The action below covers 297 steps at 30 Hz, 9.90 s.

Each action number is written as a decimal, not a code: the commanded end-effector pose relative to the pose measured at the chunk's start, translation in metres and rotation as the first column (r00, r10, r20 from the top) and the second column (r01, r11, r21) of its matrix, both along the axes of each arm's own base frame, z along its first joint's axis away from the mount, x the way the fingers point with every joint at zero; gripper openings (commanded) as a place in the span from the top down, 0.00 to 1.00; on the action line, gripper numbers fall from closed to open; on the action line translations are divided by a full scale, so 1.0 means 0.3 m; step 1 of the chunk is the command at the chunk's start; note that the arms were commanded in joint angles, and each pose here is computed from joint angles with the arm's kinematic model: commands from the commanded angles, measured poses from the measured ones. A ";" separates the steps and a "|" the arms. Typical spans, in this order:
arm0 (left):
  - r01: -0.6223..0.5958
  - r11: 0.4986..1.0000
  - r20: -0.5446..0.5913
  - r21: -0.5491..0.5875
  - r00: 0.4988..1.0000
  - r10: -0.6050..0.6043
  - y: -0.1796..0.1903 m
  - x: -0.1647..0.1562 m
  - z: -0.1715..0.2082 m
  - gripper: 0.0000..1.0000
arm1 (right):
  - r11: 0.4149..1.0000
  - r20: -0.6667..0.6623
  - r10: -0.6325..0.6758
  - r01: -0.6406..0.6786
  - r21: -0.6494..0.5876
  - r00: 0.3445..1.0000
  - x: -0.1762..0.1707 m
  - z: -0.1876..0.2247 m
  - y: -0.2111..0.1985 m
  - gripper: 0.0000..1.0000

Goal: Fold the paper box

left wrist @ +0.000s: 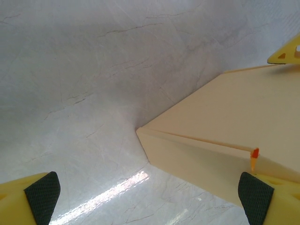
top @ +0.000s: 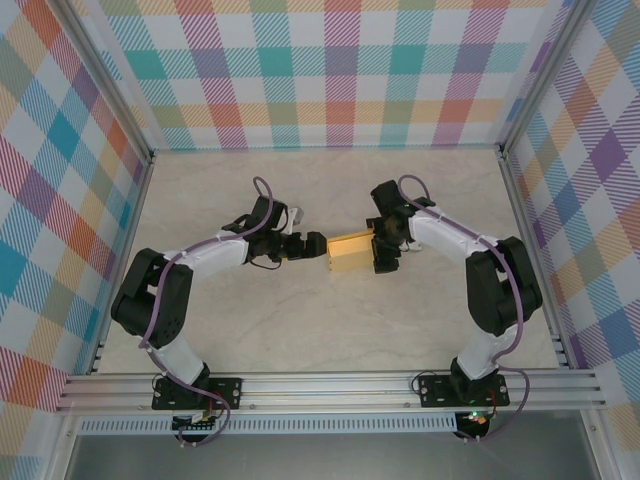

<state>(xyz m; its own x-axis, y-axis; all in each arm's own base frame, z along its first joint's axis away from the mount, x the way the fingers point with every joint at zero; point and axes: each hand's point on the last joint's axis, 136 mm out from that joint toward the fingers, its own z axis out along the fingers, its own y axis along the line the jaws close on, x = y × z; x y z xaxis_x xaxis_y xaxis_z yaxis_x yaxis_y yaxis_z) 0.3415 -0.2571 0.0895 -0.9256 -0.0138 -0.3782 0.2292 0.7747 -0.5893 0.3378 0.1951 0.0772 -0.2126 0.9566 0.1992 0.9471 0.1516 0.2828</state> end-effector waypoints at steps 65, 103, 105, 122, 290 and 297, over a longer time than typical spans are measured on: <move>0.019 0.967 -0.085 -0.255 0.996 -0.042 -0.156 0.029 0.128 0.00 | 0.994 -0.050 0.080 -0.075 0.080 0.996 -0.024 -0.020 0.098 0.07; -0.043 0.941 -0.179 -0.336 0.984 -0.019 -0.171 0.043 0.139 0.00 | 0.994 -0.058 0.109 -0.108 0.027 0.992 -0.024 -0.058 0.098 0.13; -0.043 0.938 -0.182 -0.344 0.983 -0.022 -0.172 0.042 0.144 0.00 | 0.993 -0.055 0.113 -0.113 0.018 0.992 -0.024 -0.060 0.099 0.13; -0.049 0.923 -0.152 -0.382 0.988 -0.010 -0.148 0.052 0.183 0.00 | 0.992 -0.065 0.120 -0.122 -0.030 0.991 -0.039 -0.088 0.091 0.22; 0.002 0.997 0.035 -0.081 0.999 0.001 0.153 -0.041 0.061 0.02 | 0.988 -0.069 0.129 -0.134 -0.077 0.989 -0.048 -0.110 0.109 0.27; 0.001 0.995 -0.006 -0.103 1.000 -0.002 0.143 -0.051 0.029 0.03 | 0.988 -0.069 0.134 -0.139 -0.071 0.989 -0.045 -0.112 0.114 0.27</move>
<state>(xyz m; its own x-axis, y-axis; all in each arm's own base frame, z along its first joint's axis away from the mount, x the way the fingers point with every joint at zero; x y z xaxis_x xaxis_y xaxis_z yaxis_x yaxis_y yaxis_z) 0.3277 -0.2165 0.1041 -0.9219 -0.0536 -0.3838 0.2381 0.7030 -0.6701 0.3469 0.2313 0.0692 -0.3115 0.9391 0.1452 0.9141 0.2544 0.3158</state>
